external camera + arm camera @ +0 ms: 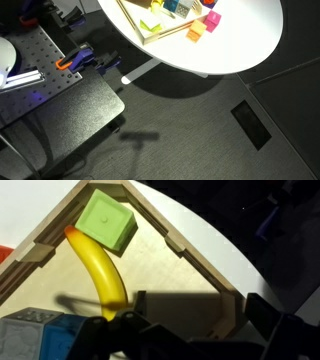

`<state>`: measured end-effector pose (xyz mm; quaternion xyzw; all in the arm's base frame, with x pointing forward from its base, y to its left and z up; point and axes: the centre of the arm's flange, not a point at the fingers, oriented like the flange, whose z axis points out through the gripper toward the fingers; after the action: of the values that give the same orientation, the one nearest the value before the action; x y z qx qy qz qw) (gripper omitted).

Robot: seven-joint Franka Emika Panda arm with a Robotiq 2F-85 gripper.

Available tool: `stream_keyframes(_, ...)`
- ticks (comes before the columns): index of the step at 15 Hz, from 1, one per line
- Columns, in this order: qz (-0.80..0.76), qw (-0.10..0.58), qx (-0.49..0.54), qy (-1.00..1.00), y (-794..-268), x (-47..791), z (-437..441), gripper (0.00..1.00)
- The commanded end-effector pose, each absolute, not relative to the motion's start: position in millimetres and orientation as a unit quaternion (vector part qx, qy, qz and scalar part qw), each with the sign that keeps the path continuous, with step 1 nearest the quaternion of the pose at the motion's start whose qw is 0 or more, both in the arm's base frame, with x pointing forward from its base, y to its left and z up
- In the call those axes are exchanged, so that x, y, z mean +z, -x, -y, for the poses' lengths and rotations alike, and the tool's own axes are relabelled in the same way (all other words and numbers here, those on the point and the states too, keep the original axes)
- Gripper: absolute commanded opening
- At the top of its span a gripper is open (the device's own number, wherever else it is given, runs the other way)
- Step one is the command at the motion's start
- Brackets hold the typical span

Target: Take the green block off of the tray

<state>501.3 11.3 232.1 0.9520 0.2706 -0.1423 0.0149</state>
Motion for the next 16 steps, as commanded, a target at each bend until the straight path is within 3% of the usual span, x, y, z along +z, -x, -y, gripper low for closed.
stream_keyframes(1,-0.242,0.017,-0.126,-0.962,-457.3,262.9,-8.4,1.0)
stream_keyframes(7,-0.2,0.03,-0.104,-0.974,-418.7,291.6,-5.9,1.0)
stream_keyframes(16,-0.1,-0.005,-0.043,-0.994,-400.9,327.9,12.2,1.0)
